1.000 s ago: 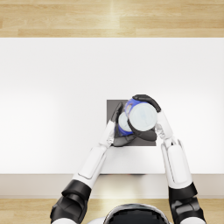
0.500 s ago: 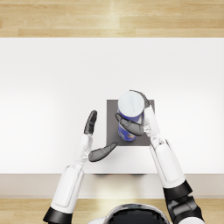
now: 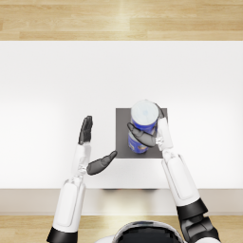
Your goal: Pick up the blue can on the left and place it in the middle, then pick up the blue can on the right and place it on top of the can in the middle
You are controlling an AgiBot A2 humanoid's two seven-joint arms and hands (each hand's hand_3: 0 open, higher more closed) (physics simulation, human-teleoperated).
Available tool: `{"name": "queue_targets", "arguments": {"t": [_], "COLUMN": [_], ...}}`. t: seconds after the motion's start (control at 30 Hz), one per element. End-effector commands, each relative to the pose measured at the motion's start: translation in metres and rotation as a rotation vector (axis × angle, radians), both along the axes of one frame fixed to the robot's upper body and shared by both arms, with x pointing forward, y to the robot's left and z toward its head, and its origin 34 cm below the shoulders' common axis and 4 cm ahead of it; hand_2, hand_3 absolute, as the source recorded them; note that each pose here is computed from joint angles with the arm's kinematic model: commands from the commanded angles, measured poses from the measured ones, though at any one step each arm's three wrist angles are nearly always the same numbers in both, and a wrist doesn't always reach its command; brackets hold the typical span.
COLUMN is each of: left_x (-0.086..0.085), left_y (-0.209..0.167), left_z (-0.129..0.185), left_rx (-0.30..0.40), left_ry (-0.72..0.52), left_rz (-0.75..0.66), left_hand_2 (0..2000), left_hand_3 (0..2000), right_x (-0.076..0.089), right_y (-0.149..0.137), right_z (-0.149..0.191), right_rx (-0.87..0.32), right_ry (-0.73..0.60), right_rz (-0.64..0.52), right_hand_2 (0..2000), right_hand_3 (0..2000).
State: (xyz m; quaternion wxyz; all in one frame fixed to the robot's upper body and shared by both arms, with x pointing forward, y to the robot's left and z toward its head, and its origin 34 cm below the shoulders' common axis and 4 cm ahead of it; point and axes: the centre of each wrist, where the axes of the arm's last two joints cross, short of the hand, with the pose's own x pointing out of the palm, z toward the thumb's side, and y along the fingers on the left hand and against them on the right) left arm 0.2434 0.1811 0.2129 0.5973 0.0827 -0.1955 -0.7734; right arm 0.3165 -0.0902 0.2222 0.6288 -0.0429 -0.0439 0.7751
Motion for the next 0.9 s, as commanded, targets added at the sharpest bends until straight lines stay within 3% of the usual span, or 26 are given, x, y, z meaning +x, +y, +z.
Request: {"name": "queue_targets", "arguments": {"t": [0.03, 0.1, 0.33, 0.37, 0.4, 0.8, 0.83, 0.87, 0.9], "left_x": [0.002, 0.002, 0.004, 0.004, 0.004, 0.021, 0.022, 0.023, 0.024], "left_y": [0.003, 0.003, 0.002, 0.002, 0.002, 0.001, 0.003, 0.006, 0.011], "left_z": [0.008, 0.008, 0.012, 0.014, 0.014, 0.071, 0.078, 0.084, 0.090], "left_rx": [-0.013, -0.018, -0.038, -0.042, -0.044, -0.128, -0.135, -0.143, -0.151], "left_ry": [-0.028, -0.028, -0.042, -0.050, -0.050, -0.242, -0.262, -0.283, -0.303], "left_rz": [0.016, 0.018, 0.022, 0.024, 0.024, 0.044, 0.052, 0.063, 0.081], "left_hand_2": [0, 0, 0, 0, 0, 0, 0, 0, 0], "left_hand_3": [0, 0, 0, 0, 0, 0, 0, 0, 0], "right_x": [0.000, -0.001, -0.006, -0.007, -0.008, -0.028, -0.030, -0.034, -0.036], "right_y": [0.001, -0.001, -0.001, -0.006, -0.002, -0.020, -0.031, -0.031, -0.038], "right_z": [0.002, 0.001, 0.022, 0.024, 0.029, 0.106, 0.109, 0.117, 0.121], "right_rx": [0.021, 0.050, 0.104, -0.324, 0.025, 0.236, -0.463, 0.121, 0.105], "right_ry": [0.000, 0.010, -0.051, -0.213, -0.109, -0.349, -0.570, -0.439, -0.466], "right_rz": [-0.046, -0.116, -0.159, -0.025, -0.132, -0.178, -0.019, -0.168, -0.182], "right_hand_2": [0, 0, 0, 0, 0, 0, 0, 0, 0], "right_hand_3": [540, 0, 0, 0, 0, 0, 0, 0, 0]}}
